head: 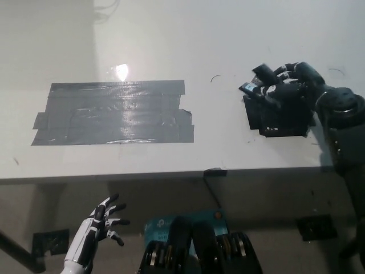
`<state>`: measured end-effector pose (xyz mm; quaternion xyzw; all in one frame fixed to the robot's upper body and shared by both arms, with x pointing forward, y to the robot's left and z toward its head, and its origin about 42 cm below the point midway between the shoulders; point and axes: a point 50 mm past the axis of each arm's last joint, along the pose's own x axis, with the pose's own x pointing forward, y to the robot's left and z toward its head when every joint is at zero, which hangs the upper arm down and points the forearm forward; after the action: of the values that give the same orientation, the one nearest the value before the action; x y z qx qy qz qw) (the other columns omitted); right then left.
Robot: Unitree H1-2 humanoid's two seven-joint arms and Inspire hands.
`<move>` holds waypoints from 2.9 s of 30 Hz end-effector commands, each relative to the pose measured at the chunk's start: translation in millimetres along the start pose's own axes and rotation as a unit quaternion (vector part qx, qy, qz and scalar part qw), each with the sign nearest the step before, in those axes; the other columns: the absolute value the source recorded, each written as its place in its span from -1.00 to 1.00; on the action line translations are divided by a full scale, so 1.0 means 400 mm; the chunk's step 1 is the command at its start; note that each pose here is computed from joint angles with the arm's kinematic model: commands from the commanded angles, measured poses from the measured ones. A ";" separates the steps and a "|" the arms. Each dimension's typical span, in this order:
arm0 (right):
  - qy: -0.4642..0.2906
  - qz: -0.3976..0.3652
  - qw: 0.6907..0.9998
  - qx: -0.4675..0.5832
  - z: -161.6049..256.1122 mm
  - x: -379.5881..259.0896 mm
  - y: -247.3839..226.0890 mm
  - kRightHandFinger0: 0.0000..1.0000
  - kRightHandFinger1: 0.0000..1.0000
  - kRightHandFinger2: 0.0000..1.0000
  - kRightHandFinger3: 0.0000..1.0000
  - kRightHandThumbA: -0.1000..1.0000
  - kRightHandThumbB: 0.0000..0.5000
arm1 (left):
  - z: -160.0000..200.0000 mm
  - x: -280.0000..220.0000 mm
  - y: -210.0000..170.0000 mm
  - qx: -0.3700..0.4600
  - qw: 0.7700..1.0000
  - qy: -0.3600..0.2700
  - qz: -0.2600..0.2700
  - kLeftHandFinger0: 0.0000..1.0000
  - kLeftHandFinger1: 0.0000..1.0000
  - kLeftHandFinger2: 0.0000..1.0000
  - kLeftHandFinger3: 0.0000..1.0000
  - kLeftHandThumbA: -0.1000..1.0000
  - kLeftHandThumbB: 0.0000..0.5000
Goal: A stapler is kept on the black spot marked on the desk infront of the robot. The robot picks up the stapler using its right hand and passes it to a person
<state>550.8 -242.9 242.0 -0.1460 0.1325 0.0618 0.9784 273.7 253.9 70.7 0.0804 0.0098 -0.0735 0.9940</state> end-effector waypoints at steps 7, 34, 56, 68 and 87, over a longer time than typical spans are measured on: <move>-0.141 0.192 0.910 0.339 0.281 -0.026 -0.073 -1.00 -1.00 -1.00 -1.00 0.46 -0.98 | 0.038 0.025 0.019 -0.003 1.000 -0.027 -0.006 -0.33 0.28 0.61 0.77 1.00 0.92; -0.164 0.183 0.928 0.279 0.539 -0.049 0.128 -1.00 -1.00 -1.00 -0.93 0.44 -0.95 | 0.035 0.026 0.019 0.010 1.000 -0.025 -0.007 -0.41 0.22 0.53 0.70 1.00 0.97; -0.212 0.016 0.972 0.095 0.643 -0.059 0.233 -1.00 -0.69 -0.08 -0.07 0.46 -1.00 | 0.042 0.024 0.002 0.011 1.000 -0.018 -0.018 -0.50 0.10 0.37 0.58 1.00 1.00; -0.271 -0.131 0.921 -0.249 0.630 -0.039 0.232 -0.22 0.00 0.46 0.51 0.84 -0.57 | 0.050 0.028 0.003 0.018 0.999 -0.020 -0.025 -0.56 0.00 0.28 0.48 1.00 1.00; -0.234 -0.122 0.863 -0.431 0.568 -0.021 0.186 1.00 1.00 1.00 1.00 1.00 0.78 | 0.049 0.032 0.005 0.023 0.999 -0.027 -0.023 -0.72 -0.23 -0.01 0.34 1.00 1.00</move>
<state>586.3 -105.3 362.0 -0.5237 -0.0509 0.0379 0.8495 284.1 250.4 76.9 0.0893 0.0121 -0.0858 0.9922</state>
